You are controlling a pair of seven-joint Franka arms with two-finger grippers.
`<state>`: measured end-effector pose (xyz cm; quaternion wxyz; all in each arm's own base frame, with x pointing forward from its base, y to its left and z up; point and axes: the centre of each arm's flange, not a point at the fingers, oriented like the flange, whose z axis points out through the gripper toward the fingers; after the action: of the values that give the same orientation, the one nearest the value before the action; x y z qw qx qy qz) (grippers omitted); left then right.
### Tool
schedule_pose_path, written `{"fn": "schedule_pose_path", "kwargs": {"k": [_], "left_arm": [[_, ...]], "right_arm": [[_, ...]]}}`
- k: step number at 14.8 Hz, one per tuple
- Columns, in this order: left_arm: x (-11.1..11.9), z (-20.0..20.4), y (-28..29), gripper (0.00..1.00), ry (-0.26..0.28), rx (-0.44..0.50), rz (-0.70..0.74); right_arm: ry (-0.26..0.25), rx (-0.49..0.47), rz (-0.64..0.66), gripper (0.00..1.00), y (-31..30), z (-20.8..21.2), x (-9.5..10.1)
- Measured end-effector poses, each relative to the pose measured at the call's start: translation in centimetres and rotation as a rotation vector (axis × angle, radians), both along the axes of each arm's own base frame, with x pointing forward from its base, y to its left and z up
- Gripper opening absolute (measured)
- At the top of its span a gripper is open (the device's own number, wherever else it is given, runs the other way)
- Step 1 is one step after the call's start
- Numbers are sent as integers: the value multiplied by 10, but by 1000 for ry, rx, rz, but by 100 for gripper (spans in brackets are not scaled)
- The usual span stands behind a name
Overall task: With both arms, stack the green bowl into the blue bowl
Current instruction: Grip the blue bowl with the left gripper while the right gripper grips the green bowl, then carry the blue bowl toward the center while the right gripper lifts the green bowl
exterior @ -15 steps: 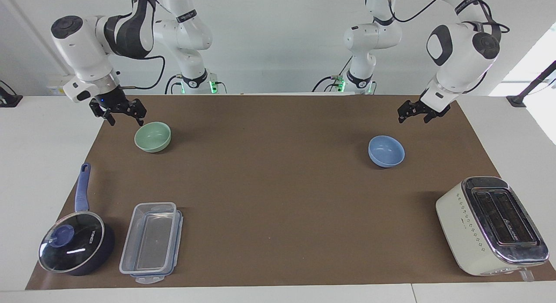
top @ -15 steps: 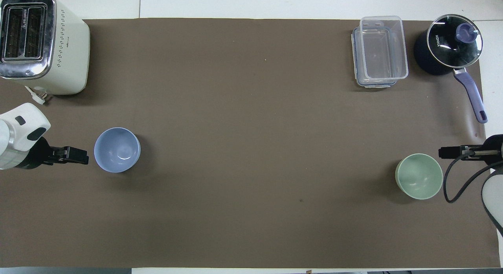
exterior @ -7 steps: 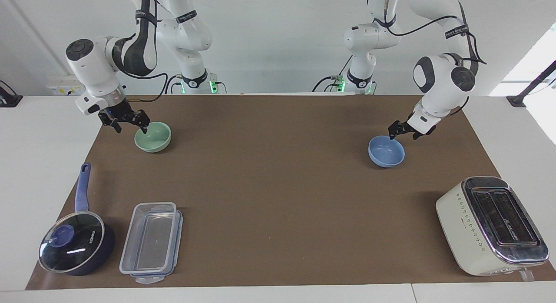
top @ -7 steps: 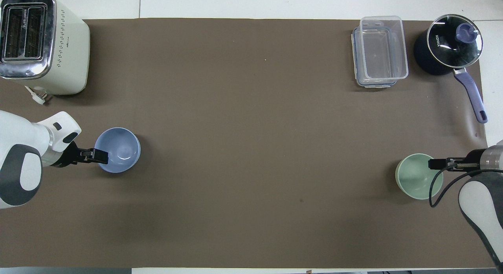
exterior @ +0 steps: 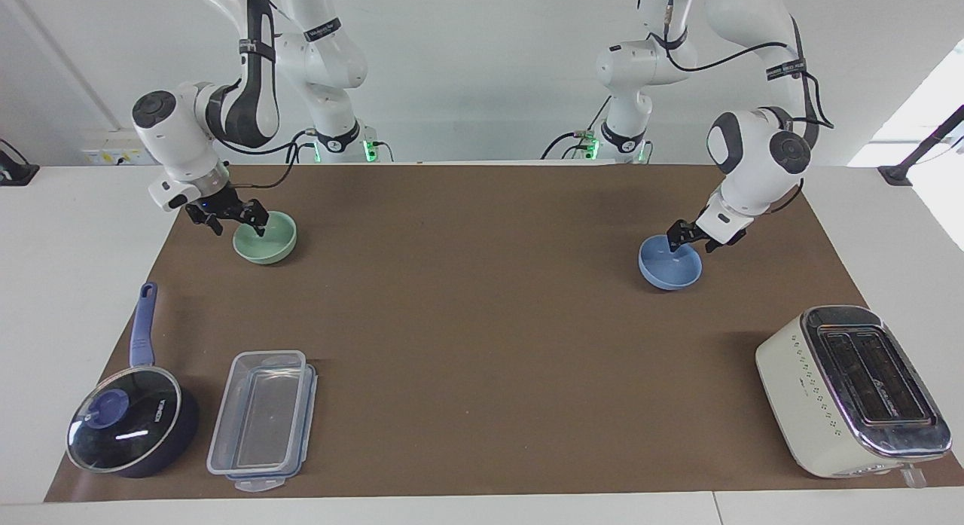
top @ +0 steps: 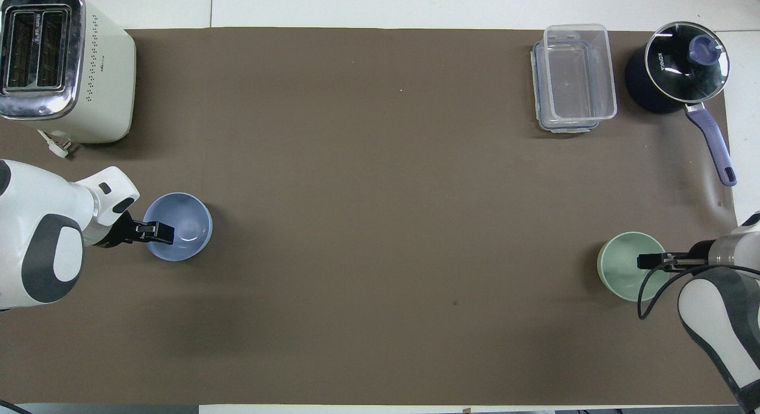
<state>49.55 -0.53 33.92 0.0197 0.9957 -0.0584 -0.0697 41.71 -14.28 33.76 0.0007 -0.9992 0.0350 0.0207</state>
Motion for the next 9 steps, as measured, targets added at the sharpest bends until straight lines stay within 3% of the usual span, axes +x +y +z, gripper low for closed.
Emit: {"fn": "schedule_pose_path", "kwargs": {"k": [3, 4, 5, 9], "left_arm": [[3, -13, -7, 81, 2, -3, -29], [4, -16, -6, 75, 0, -4, -35], [5, -18, -6, 64, -4, -5, -42], [10, -15, -3, 15, -21, -8, -58]], "right_arm": [[-8, -1, 14, 100, -11, -13, -3], [-4, 1, 20, 100, -12, -17, -4], [-1, 3, 29, 93, -12, -18, -5], [9, 9, 72, 47, -12, -20, -7]]}}
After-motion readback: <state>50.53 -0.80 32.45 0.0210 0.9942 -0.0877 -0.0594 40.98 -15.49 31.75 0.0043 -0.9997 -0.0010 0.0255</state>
